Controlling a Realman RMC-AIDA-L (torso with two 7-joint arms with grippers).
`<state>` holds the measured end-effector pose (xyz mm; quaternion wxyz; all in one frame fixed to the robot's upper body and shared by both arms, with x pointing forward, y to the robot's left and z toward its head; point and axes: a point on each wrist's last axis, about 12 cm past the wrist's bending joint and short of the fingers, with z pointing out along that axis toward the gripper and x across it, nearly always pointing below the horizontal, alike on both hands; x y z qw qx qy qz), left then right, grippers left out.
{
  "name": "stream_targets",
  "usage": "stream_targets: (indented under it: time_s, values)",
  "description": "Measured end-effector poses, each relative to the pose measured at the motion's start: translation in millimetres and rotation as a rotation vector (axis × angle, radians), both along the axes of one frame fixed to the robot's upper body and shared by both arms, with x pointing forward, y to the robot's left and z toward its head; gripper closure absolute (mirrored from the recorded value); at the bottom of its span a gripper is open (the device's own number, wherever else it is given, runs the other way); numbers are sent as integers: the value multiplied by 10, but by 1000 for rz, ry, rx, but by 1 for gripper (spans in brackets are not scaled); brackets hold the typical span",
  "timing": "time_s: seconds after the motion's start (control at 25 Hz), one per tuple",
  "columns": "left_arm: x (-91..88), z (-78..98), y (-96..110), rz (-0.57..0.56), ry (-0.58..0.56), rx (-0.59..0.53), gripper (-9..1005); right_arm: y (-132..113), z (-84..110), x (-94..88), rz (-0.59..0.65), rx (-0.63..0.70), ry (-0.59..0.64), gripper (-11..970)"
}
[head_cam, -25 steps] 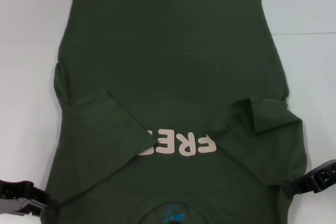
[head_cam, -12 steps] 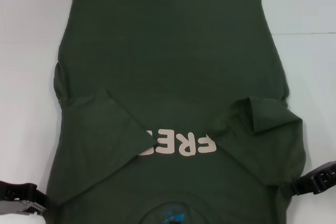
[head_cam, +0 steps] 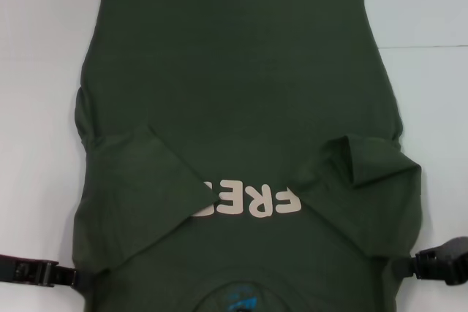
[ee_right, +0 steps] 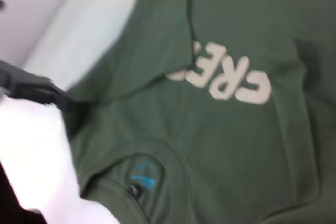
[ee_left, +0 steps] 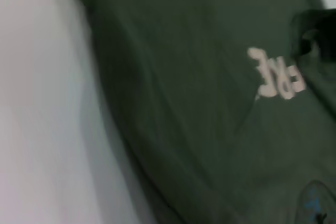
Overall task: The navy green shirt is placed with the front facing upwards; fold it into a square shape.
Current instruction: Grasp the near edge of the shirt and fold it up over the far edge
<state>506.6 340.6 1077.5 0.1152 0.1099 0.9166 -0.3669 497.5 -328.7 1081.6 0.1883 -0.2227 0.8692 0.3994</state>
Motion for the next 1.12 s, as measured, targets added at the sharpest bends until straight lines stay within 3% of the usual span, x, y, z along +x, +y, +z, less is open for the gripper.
stream_targets:
  time_s: [0.44,0.76,1.12]
  values:
    - [-152,-96,75,-96,-338,-93,932,-158,-238,-472,-38,200,-302,919]
    - [-261,-181,20,-233,-546,-98,931,-202,-378,-792,-47,242,-531,919]
    - [-560,-232,75,-361,-803,-109,935,-307,-410,-1197,-91,237,-764,919]
